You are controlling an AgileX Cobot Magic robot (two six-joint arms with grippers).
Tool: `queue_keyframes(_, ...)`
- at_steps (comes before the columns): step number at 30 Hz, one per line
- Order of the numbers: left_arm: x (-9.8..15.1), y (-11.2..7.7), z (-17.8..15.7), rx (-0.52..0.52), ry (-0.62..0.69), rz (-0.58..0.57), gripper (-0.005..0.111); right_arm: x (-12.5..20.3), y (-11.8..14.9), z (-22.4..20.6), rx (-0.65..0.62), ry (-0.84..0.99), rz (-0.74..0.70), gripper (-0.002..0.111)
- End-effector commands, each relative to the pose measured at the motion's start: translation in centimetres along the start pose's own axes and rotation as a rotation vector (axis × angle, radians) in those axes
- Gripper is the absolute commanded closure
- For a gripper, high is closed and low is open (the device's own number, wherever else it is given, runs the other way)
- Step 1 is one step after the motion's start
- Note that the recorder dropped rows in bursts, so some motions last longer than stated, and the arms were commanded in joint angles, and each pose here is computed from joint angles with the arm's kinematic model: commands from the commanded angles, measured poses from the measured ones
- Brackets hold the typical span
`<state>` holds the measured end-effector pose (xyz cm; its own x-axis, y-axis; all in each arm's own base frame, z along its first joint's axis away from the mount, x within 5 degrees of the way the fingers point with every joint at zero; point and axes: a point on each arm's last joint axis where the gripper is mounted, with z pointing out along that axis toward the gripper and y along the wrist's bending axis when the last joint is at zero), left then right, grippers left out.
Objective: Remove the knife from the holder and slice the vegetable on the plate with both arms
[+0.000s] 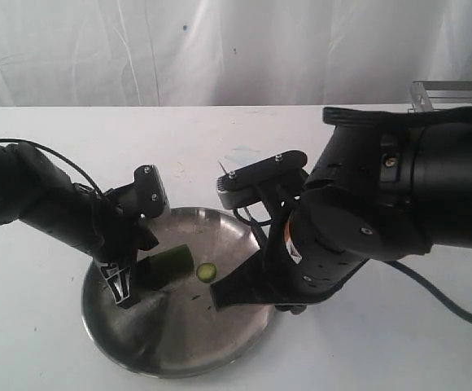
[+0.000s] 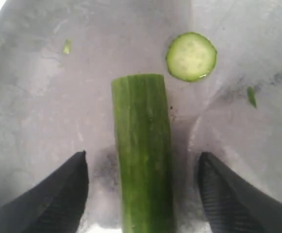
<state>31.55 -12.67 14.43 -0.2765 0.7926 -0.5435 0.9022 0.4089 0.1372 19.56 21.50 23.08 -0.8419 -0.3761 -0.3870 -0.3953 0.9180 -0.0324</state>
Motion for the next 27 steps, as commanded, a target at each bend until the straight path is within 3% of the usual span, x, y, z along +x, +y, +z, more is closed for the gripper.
queue_keyframes(1, -1.2, -0.1, -1.6, 0.0, -0.051, -0.003, 0.035, 0.4, 0.4, -0.3, -0.059, 0.038, 0.007, 0.108)
queue_keyframes(4, -2.6, 0.4, -3.6, -0.061, -0.103, 0.013, 0.037, 0.8, 1.5, -0.1, -0.164, 0.08, -0.044, 0.108)
queue_keyframes(7, -3.3, 0.8, -5.0, -0.124, -0.136, -0.061, 0.048, 0.8, 2.1, 0.4, -0.214, 0.099, -0.044, 0.108)
queue_keyframes(10, -3.1, 1.5, -5.5, -0.177, -0.147, -0.178, 0.079, 0.8, 2.2, 0.9, -0.211, 0.105, -0.045, 0.108)
queue_keyframes(12, -2.9, 1.7, -5.6, -0.177, -0.149, -0.227, 0.107, 0.9, 2.2, 1.1, -0.207, 0.113, -0.045, 0.108)
queue_keyframes(22, -3.5, 2.2, -5.9, -0.179, -0.267, -0.482, 0.106, 0.9, 2.8, 3.1, -0.204, 0.148, -0.032, 0.108)
queue_keyframes(25, -4.2, 2.5, -6.2, -0.159, -0.37, -0.687, 0.106, 0.9, 3.0, 3.7, -0.205, 0.149, -0.029, 0.108)
queue_keyframes(27, -4.4, 2.7, -6.3, -0.153, -0.414, -0.759, 0.106, 0.7, 3.1, 3.8, -0.211, 0.135, -0.023, 0.108)
